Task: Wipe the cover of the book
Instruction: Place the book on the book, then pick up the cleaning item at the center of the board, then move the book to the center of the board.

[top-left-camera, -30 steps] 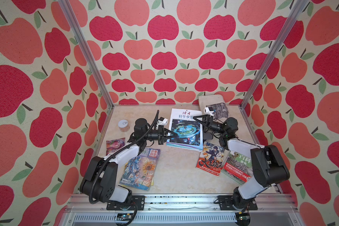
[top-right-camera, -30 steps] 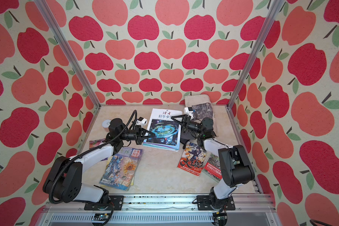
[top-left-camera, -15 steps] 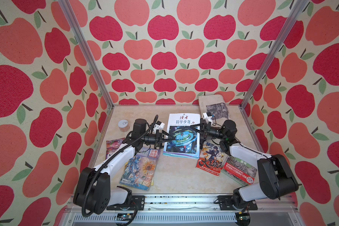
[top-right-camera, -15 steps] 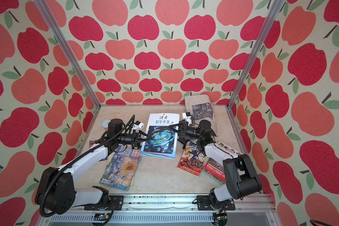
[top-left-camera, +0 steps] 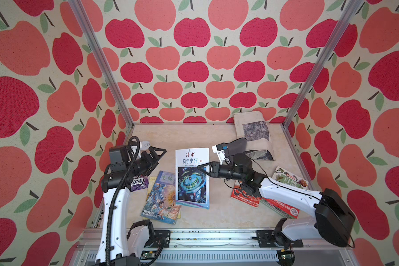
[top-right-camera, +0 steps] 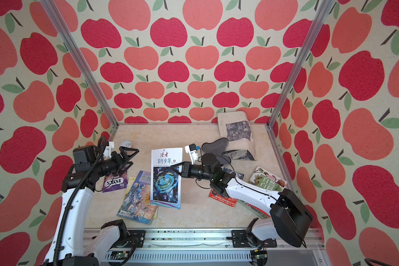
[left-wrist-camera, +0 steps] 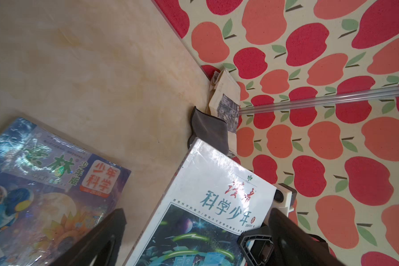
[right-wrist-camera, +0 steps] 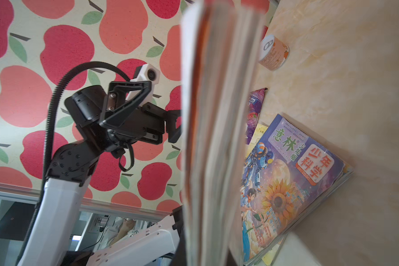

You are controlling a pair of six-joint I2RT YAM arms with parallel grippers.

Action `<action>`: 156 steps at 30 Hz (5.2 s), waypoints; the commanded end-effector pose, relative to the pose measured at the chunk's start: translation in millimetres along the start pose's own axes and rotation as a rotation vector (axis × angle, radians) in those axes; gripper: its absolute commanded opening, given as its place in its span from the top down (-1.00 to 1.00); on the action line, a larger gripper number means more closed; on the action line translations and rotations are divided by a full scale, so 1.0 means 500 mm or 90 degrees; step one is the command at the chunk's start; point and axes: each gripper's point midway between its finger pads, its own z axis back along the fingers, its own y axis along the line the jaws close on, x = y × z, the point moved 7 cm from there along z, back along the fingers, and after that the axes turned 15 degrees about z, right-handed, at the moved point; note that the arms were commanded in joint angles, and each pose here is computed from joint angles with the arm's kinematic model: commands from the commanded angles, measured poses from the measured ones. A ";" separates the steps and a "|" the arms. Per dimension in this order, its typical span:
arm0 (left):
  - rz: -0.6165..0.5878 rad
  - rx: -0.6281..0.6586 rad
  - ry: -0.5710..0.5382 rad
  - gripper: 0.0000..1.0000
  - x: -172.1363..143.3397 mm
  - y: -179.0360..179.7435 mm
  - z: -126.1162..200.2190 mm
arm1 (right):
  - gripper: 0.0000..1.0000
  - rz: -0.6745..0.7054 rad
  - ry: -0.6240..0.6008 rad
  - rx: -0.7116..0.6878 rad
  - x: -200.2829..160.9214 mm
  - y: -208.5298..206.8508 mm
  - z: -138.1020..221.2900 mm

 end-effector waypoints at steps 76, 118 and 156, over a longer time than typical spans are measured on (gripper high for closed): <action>-0.255 -0.087 0.137 -0.99 -0.310 0.033 -0.281 | 1.00 0.332 0.266 -0.830 0.179 -0.338 0.247; -0.219 -0.002 0.259 -0.99 -0.376 0.068 -0.425 | 1.00 -0.206 0.207 -0.591 -0.173 -0.401 0.285; -0.159 0.014 0.242 -0.99 -0.328 0.108 -0.414 | 1.00 -0.159 0.219 -0.642 -0.206 -0.360 0.260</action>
